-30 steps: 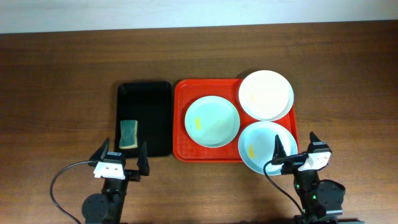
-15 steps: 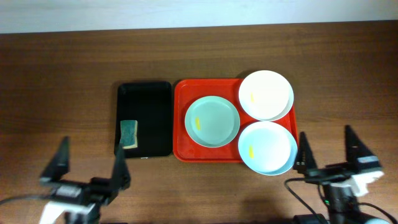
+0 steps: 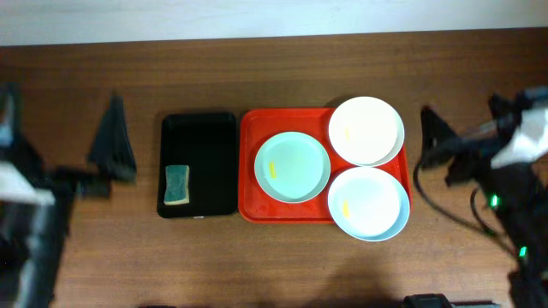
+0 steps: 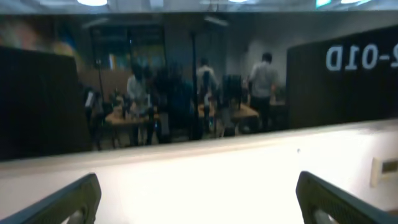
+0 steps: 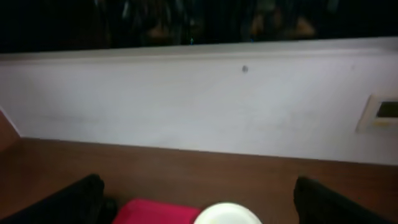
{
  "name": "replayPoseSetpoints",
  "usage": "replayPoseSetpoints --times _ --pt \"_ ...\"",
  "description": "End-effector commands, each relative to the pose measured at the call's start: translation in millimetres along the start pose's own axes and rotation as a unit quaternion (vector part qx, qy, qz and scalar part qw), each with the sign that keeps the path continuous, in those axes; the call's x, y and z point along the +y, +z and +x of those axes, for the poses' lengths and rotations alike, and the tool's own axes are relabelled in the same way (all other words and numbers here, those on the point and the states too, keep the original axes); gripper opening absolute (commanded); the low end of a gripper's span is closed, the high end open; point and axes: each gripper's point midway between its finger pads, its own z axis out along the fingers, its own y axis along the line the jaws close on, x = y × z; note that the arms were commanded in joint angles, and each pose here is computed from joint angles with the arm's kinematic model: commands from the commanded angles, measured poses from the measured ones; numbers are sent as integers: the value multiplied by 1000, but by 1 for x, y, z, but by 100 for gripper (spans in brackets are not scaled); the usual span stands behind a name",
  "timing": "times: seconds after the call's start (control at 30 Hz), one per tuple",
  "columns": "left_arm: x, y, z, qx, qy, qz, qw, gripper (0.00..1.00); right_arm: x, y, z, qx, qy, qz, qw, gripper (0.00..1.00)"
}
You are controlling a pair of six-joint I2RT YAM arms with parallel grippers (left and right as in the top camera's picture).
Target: Clean dirty plates on tray and stack at the side
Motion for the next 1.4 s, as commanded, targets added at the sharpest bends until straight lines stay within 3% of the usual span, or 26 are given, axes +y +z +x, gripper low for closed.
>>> replayPoseSetpoints --times 0.0,0.17,0.23,0.33,0.53,0.6,0.7,0.8,0.87,1.07,1.13,1.37 --pt "1 31 -24 38 5 8 999 99 2 22 -12 47 4 -10 999 98" --pt "4 59 -7 127 -7 10 992 99 -3 57 25 188 36 -13 981 98" --pt "4 67 27 202 -18 15 979 99 -5 65 47 242 48 -12 969 98" --pt "-16 62 97 341 -56 67 936 99 -1 70 93 343 78 -28 936 98" --pt "-25 44 172 498 -97 81 858 99 16 74 120 404 117 -76 904 98" --pt "-28 46 189 523 -106 88 841 99 19 71 125 419 125 -80 896 100" --pt "-31 42 215 561 -113 89 816 99 20 64 131 435 130 -78 888 87" --pt "-35 29 255 620 -124 89 770 99 20 58 138 454 134 -74 878 69" --pt "-36 21 280 652 -131 87 742 99 19 55 146 467 138 -71 871 64" --pt "-35 12 341 697 -135 78 700 99 18 51 181 514 152 -64 842 61" --pt "-36 6 364 710 -138 76 686 99 19 55 198 527 152 -67 834 66" --pt "-38 -7 413 730 -142 75 664 99 42 79 265 544 134 -93 823 68"
